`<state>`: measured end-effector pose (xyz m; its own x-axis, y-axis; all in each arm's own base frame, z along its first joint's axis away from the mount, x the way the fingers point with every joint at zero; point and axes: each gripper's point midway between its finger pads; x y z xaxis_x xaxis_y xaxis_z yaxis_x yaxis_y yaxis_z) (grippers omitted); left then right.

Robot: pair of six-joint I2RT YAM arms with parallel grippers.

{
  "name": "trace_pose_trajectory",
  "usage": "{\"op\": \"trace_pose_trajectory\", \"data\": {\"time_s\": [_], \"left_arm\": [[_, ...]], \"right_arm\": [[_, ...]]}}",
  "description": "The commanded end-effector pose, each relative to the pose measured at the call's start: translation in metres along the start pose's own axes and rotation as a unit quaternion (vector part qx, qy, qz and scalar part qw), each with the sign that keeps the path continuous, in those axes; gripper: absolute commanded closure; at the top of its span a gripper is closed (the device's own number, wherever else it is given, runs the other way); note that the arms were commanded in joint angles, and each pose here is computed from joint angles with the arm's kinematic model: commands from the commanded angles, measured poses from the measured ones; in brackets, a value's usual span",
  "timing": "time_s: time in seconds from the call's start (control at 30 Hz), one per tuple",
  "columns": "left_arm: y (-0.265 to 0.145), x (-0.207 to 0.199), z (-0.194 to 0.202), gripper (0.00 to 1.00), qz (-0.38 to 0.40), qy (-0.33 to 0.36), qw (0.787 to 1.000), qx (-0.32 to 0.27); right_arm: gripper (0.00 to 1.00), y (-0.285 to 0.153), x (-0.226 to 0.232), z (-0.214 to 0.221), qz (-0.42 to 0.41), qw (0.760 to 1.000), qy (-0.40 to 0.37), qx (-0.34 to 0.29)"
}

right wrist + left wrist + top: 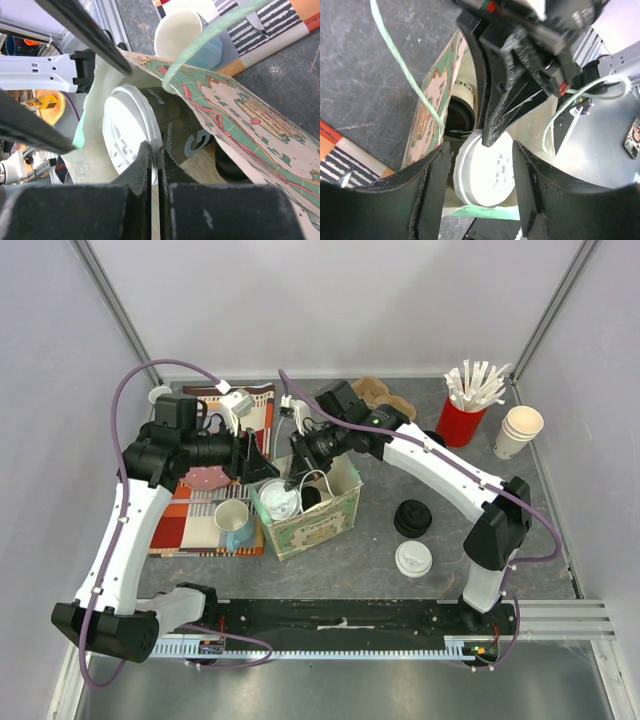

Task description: Pack the takeout coffee

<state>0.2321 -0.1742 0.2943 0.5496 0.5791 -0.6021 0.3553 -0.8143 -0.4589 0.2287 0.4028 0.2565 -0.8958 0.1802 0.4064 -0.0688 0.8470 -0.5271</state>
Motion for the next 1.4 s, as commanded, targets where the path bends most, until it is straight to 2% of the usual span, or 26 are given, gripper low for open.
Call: {"op": "trace_pose_trajectory", "data": {"time_s": [0.0,0.1,0.23,0.33,0.43,0.57,0.63,0.67,0.7,0.77,0.8,0.83,1.13,1.37], "left_arm": [[-0.021,-0.032,-0.028,0.40,0.015,0.052,0.997,-0.046],[-0.030,-0.014,-0.040,0.39,-0.054,0.068,0.994,-0.072],[-0.031,0.030,-0.028,0.35,-0.146,0.104,0.983,-0.038],[-0.021,0.048,-0.006,0.27,-0.152,0.108,0.982,0.010],[-0.008,0.057,0.013,0.24,-0.145,0.108,0.982,0.049],[0.006,0.064,0.022,0.24,-0.141,0.109,0.982,0.070],[0.010,0.071,0.028,0.29,-0.146,0.099,0.981,0.079],[0.012,0.071,0.030,0.35,-0.143,0.098,0.982,0.080],[0.013,0.070,0.032,0.54,-0.140,0.093,0.982,0.082],[0.016,0.059,0.033,0.74,-0.112,0.090,0.986,0.080],[0.016,0.054,0.033,0.94,-0.102,0.087,0.988,0.074],[0.016,0.049,0.032,0.98,-0.091,0.085,0.990,0.068],[0.018,0.043,0.031,0.98,-0.084,0.092,0.991,0.053],[0.017,0.044,0.020,0.98,-0.095,0.105,0.989,0.041]], "right_arm": [[1.00,-0.004,-0.002,0.007,0.006,1.000,0.009,0.014],[1.00,-0.006,-0.003,0.011,0.012,0.999,0.025,0.024],[1.00,-0.006,-0.003,0.017,0.012,0.998,0.047,0.043],[1.00,-0.001,-0.011,0.023,0.025,0.996,0.067,0.053],[1.00,0.005,-0.016,0.025,0.030,0.995,0.079,0.056],[1.00,0.017,-0.024,0.026,0.033,0.993,0.100,0.055],[1.00,0.020,-0.029,0.027,0.038,0.992,0.105,0.053],[1.00,0.023,-0.031,0.029,0.039,0.992,0.110,0.056],[1.00,0.026,-0.032,0.033,0.041,0.990,0.120,0.059],[1.00,0.033,-0.035,0.040,0.040,0.988,0.134,0.067],[1.00,0.035,-0.037,0.043,0.037,0.987,0.141,0.071],[1.00,0.040,-0.038,0.047,0.035,0.986,0.146,0.078],[1.00,0.063,-0.056,0.072,0.044,0.975,0.179,0.124],[1.00,0.062,-0.066,0.090,0.067,0.971,0.166,0.159]]}}
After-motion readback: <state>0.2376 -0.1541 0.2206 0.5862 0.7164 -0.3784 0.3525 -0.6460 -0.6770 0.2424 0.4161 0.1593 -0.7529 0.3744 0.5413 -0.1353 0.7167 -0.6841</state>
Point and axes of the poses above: each gripper's point midway between its finger pads, its own y axis out along the fingers, its own x axis along the line the jaws close on, z = x × y, and after that the axes turned 15 degrees about -y, right-handed
